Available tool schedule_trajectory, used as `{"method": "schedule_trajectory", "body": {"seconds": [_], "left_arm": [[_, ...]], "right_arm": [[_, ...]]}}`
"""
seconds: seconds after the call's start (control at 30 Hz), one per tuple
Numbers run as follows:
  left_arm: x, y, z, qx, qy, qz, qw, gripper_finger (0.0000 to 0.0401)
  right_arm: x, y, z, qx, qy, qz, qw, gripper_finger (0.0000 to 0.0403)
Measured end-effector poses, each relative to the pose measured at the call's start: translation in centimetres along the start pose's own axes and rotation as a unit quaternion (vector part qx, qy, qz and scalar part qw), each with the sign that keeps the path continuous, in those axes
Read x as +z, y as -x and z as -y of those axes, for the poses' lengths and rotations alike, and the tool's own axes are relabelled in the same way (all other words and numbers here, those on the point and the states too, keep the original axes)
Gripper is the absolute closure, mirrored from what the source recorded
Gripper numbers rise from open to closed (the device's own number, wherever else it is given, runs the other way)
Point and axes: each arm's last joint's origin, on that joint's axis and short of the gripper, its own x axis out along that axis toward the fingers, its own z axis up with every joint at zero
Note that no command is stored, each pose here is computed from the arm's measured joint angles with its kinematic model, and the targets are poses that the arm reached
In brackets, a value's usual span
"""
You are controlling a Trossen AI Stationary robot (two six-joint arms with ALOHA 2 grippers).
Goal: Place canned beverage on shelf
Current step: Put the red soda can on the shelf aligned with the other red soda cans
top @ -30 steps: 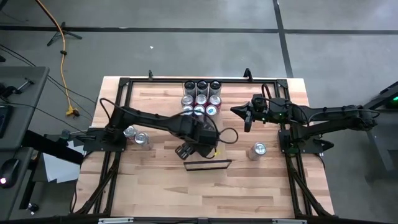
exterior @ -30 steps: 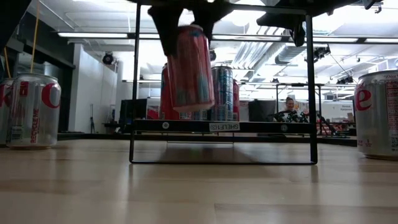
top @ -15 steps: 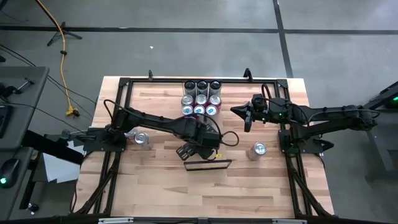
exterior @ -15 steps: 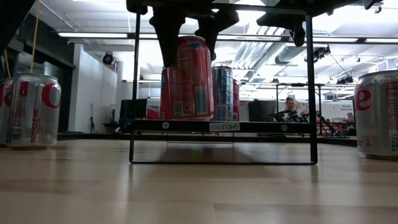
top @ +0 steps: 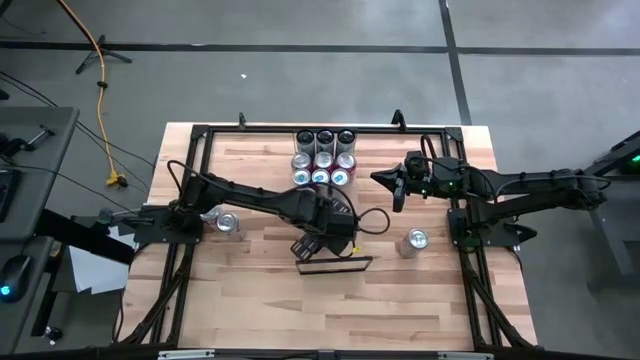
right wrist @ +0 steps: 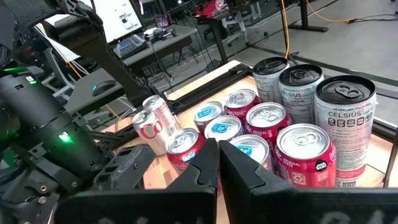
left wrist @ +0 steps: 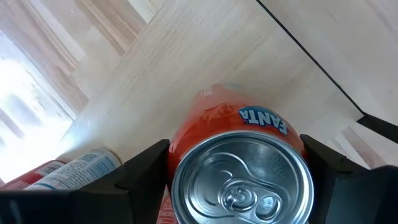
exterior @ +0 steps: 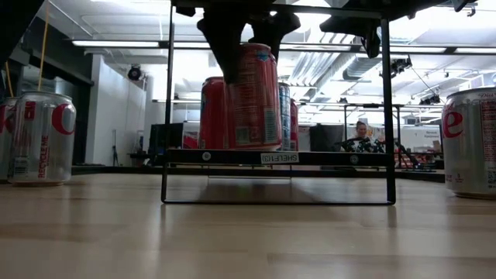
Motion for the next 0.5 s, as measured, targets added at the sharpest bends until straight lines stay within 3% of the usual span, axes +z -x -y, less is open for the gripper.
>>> {"method": "schedule_trajectory", "body": {"seconds": [0.5], "left_arm": [[-0.04,-0.03,-0.04,-0.001,-0.02,-0.001,1.0,0.016]], "right_arm": [[0.0,0.0,0.0,0.0,-0.025,0.0,1.0,0.0402]]}}
